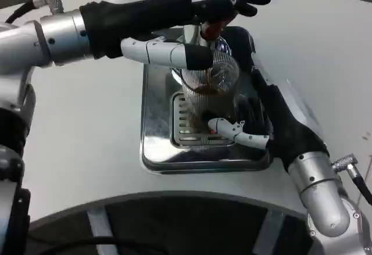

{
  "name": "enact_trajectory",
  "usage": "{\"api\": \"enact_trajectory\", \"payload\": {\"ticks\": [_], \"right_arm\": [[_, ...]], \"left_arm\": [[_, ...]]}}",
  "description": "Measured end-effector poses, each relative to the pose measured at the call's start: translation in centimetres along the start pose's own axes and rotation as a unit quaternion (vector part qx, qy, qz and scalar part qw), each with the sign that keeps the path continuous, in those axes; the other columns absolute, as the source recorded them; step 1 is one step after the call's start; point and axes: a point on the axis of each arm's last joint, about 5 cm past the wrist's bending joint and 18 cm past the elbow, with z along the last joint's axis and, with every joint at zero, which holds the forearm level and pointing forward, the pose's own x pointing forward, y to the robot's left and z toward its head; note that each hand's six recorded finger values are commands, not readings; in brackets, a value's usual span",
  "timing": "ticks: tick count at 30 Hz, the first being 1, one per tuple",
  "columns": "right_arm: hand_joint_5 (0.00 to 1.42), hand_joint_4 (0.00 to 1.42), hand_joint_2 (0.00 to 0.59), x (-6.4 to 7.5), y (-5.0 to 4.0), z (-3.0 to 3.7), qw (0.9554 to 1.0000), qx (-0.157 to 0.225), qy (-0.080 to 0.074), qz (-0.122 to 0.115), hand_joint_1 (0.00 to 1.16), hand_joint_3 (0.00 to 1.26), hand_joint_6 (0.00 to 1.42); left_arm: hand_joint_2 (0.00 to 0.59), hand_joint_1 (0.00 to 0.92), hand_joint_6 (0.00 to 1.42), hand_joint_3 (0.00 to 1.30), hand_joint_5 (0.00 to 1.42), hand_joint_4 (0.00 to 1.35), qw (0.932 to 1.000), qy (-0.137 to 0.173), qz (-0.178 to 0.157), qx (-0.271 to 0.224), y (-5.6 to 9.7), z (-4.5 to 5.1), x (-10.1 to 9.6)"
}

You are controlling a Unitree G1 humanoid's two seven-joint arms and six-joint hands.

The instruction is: Grasp the cup under the faucet to collect the drink, then remove the cup.

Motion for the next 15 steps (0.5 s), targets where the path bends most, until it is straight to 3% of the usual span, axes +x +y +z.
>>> {"api": "enact_trajectory", "payload": {"ticks": [10,15], "right_arm": [[0.0,0.0,0.208,0.6,0.32,0.14,0.9999,0.01,-0.007,0.01,0.63,0.0,0.0],[0.0,0.0,0.202,1.2,0.12,0.67,0.9997,0.014,-0.019,0.008,0.61,0.0,0.0]], "left_arm": [[0.088,0.0,0.0,0.01,0.05,0.0,1.0,0.0,0.0,0.0,0.0,-0.01,0.0],[0.091,0.0,0.0,0.02,0.05,0.0,1.0,0.0,0.001,0.0,0.0,-0.02,0.0]]}}
